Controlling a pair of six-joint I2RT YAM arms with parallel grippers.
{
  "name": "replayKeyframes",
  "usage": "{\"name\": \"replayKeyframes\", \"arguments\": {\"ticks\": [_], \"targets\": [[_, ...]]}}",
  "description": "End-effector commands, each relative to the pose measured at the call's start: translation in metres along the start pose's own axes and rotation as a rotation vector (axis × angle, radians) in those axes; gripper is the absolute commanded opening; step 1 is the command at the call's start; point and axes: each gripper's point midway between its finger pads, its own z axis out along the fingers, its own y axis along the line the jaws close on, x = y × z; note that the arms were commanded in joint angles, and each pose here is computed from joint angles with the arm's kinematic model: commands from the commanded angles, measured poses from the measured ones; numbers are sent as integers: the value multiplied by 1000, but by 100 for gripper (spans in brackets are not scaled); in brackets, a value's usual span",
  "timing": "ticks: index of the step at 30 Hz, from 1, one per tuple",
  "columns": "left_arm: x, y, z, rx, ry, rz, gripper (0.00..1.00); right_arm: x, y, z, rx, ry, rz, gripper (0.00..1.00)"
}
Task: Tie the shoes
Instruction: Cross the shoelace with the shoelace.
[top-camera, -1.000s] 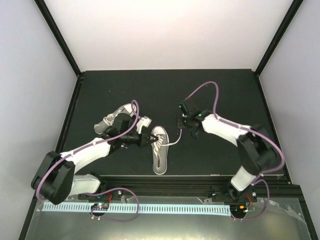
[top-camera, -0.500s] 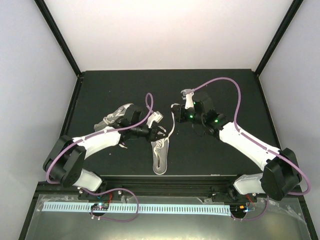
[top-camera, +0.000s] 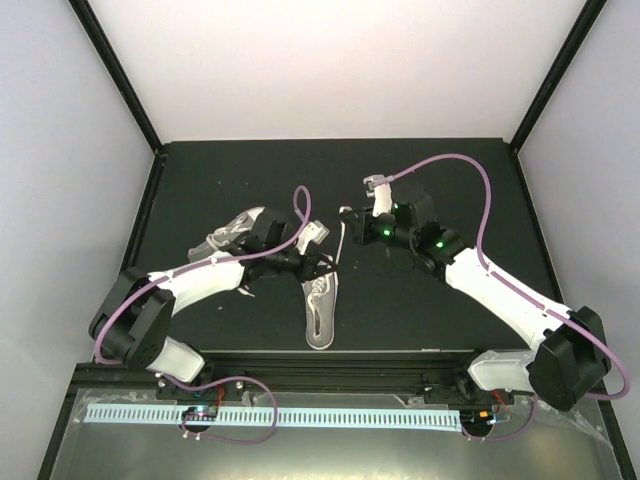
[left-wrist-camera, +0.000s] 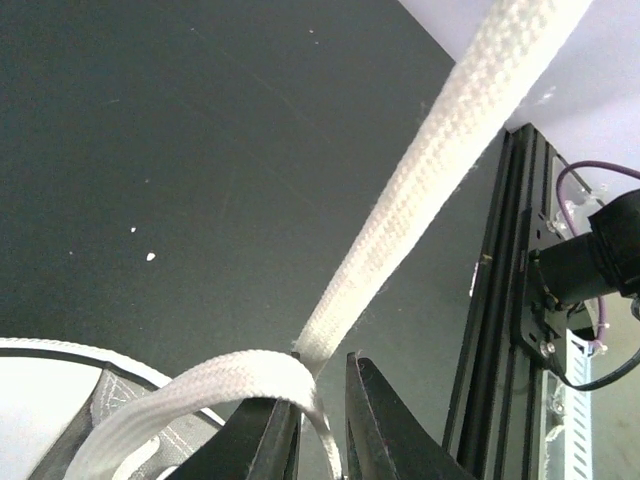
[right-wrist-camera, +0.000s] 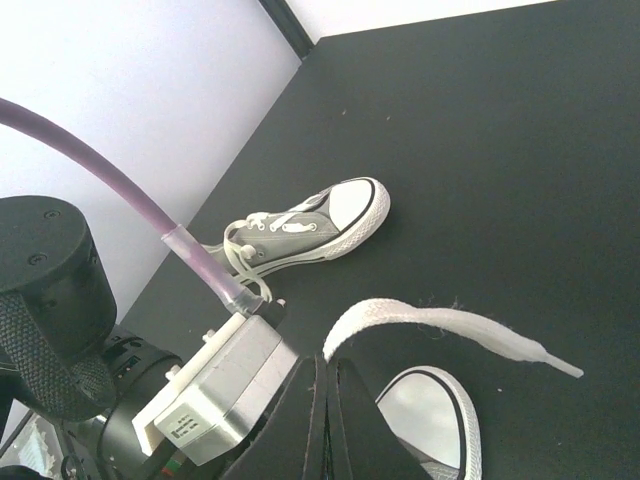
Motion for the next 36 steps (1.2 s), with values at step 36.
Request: {"name": "replayKeyframes", "arguments": {"ticks": [36], "targets": [[-39,-7,11,-38,-64,122,25,-6,11,-4,-36,-10,0,2]]}}
